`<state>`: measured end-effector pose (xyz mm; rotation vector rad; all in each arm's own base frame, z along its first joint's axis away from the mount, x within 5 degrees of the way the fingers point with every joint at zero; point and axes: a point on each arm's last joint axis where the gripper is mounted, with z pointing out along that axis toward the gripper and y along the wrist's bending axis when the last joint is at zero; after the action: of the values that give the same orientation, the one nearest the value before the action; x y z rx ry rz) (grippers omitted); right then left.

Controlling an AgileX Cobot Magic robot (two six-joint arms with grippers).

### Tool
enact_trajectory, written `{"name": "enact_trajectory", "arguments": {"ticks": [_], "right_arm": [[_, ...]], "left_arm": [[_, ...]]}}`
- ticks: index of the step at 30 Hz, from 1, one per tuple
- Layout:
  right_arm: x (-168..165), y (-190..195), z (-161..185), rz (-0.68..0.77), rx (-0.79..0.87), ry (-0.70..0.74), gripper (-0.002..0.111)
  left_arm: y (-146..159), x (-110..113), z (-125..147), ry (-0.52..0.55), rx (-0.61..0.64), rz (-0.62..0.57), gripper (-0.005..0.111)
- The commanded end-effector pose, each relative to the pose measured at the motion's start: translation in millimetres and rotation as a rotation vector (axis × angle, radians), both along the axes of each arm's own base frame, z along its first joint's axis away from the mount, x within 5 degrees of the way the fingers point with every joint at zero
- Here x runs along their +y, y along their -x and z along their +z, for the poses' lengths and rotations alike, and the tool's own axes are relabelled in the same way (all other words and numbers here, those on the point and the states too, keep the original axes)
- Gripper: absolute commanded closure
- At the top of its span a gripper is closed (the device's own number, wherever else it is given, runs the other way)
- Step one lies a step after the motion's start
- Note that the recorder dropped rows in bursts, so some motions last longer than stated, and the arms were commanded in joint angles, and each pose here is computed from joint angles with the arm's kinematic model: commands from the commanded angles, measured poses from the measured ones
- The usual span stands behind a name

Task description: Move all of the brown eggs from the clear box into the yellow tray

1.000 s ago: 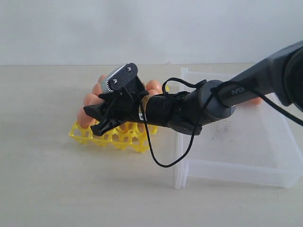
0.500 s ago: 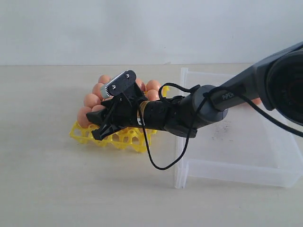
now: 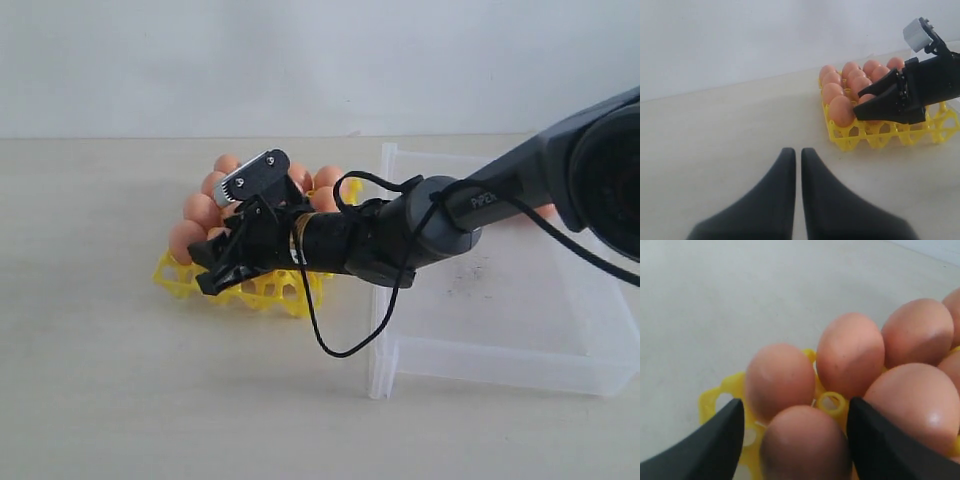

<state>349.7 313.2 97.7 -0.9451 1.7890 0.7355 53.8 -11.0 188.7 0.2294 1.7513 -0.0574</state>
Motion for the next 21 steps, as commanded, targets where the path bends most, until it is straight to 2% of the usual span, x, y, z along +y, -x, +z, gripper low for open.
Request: {"name": "enact_trajectory", "arguments": {"ticks": [1,5,8,9,11,12,14,15,17,19,21], "right_arm": [[-4,-5,26,-0.07,0.022,-0.008,0.052],[-9,-3,70,-0.127,0.05,-0.072,0.052],[-16,3,105,-0.142,0.045,-0.032,0.053],[-20,4,110,-0.169,0.048,0.004,0.057],[-36,7,122,-0.254,0.032,0.115,0.083],[-50,9,127,-0.33,0.0,0.206,0.108],[-71,10,135,-0.446,-0.058,0.365,0.109],[-85,10,139,-0.505,-0.106,0.498,0.109],[-117,-1,141,-0.624,-0.1,0.626,0.109],[-153,-18,137,-0.736,0.029,0.576,0.109],[-180,-28,134,-0.781,0.133,0.513,0.109]], "left_arm": [[0,0,-1,-0.001,-0.003,-0.005,0.103],[0,0,-1,-0.001,-0.003,-0.005,0.103],[0,0,-1,-0.001,-0.003,-0.005,0.103],[0,0,-1,-0.001,-0.003,-0.005,0.103],[0,0,-1,-0.001,-0.003,-0.005,0.103],[0,0,-1,-0.001,-0.003,-0.005,0.103],[0,0,-1,-0.001,-0.003,-0.005,0.103],[0,0,-1,-0.001,-0.003,-0.005,0.103],[0,0,-1,-0.001,-0.003,-0.005,0.103],[0,0,-1,-0.001,-0.003,-0.005,0.103],[0,0,-1,-0.001,-0.003,-0.005,0.103]]}}
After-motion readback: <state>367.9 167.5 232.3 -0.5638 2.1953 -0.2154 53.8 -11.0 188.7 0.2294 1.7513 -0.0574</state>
